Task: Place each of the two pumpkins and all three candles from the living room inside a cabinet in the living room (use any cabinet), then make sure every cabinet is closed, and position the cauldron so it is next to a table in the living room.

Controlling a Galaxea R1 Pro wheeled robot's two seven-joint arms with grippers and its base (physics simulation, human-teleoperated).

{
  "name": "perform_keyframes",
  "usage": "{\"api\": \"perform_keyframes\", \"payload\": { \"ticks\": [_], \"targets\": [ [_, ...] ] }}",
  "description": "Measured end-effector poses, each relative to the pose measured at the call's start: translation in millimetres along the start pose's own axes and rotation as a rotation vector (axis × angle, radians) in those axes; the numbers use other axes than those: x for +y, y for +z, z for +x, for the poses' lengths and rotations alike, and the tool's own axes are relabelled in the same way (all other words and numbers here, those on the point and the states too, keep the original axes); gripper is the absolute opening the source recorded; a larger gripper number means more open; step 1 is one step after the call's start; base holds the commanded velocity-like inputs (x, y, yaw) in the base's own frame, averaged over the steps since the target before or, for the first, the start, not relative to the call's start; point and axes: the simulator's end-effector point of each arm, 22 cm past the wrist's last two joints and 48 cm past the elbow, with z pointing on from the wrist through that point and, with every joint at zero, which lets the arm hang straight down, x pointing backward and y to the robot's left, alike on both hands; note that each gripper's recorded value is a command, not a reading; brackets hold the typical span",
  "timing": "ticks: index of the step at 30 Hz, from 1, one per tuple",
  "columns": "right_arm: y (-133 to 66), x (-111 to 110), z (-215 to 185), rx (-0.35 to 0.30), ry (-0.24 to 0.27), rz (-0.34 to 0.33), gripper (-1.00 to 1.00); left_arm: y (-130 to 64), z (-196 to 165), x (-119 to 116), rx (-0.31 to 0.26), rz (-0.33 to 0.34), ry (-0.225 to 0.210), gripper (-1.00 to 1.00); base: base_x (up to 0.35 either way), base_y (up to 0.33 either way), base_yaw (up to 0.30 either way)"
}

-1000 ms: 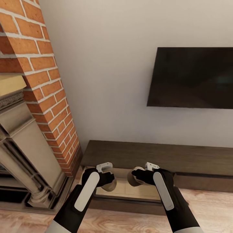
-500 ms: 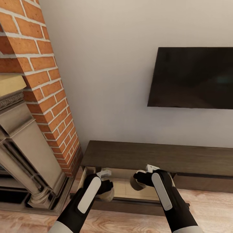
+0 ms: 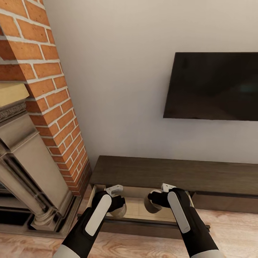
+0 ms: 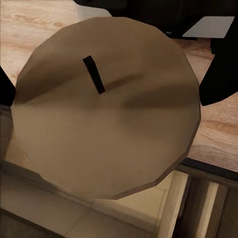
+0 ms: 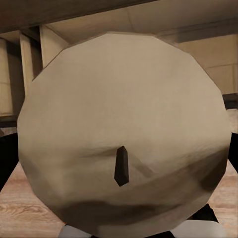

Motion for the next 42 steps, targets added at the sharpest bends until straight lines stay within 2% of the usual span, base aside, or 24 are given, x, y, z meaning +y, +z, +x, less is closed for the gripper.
{"api": "perform_keyframes", "payload": {
  "ticks": [18, 42],
  "targets": [
    [2.1, -1.2, 2.7, 0.007, 0.0, 0.004, -1.0, 1.2, 2.2, -1.2, -0.002, -0.004, 0.013, -1.0, 0.036, 0.0, 0.0],
    [3.0, -1.8, 4.7, 0.012, 0.0, 0.005, -1.0, -2.6, -4.7, -4.2, -0.026, 0.007, 0.0, -1.0, 0.034, 0.0, 0.0]
  ]
}}
